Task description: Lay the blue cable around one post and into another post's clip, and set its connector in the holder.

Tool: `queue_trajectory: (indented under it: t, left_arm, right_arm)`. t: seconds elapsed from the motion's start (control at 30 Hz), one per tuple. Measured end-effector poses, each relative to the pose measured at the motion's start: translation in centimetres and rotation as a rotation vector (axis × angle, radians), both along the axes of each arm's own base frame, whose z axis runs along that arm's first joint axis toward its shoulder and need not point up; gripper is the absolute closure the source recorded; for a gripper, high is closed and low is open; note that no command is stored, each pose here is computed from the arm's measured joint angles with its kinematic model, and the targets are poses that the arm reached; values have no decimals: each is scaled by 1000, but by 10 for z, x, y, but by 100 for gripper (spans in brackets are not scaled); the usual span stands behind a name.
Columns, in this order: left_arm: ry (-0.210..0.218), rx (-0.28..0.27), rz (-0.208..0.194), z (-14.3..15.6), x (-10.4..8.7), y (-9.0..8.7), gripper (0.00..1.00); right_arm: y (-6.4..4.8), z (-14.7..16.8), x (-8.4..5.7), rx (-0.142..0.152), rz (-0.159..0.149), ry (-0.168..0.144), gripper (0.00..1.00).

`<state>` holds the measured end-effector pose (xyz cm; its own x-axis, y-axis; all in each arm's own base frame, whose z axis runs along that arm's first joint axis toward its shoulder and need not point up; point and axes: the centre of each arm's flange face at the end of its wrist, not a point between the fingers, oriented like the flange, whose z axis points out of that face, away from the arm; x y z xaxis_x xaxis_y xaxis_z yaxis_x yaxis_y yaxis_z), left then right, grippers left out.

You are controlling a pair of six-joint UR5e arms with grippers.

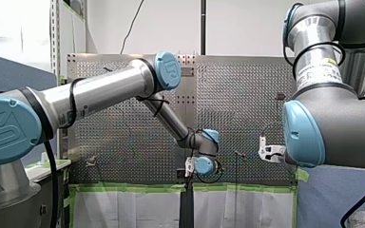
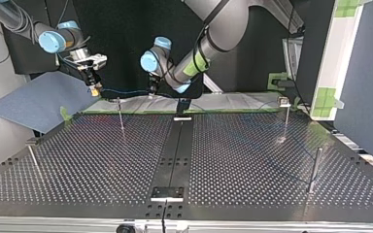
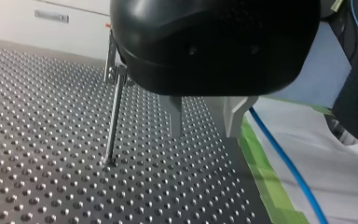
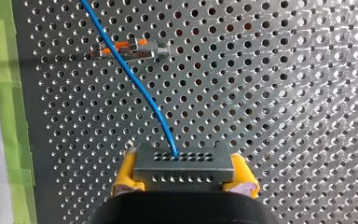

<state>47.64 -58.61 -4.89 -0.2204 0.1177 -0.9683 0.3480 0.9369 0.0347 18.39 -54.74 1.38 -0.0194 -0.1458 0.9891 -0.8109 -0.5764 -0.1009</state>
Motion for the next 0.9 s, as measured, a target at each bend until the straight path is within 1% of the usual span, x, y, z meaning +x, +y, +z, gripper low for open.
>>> queue_trajectory:
  t: [0.2, 0.27, 0.4, 0.43, 0.5, 0.53, 0.7, 0.8, 0.9]
  left_arm:
    - [26, 28, 19, 16, -2, 12, 56]
    - [28, 24, 13, 23, -3, 14, 56]
    - [40, 8, -15, 35, -10, 16, 56]
    - [44, 4, -20, 36, -12, 17, 53]
    - [61, -3, -34, 34, -17, 19, 53]
    - [71, -6, -38, 32, -19, 20, 50]
    - [117, -33, -64, 20, -29, 25, 50]
    - [132, -48, -65, 12, -27, 25, 50]
    - [137, -57, -54, 3, -23, 25, 50]
  right_arm:
    - [1, -1, 0, 4, 0, 4, 100]
    - [1, -1, 0, 4, 0, 7, 100]
    - [2, -1, 1, 5, 2, 10, 100]
    - [2, -1, 1, 6, 2, 10, 100]
    - [2, -1, 2, 7, 3, 11, 100]
    - [2, -1, 2, 8, 3, 11, 100]
    - [3, -1, 2, 10, 4, 13, 100]
    - [3, -1, 2, 11, 5, 14, 100]
    - [3, -2, 3, 11, 5, 14, 100]
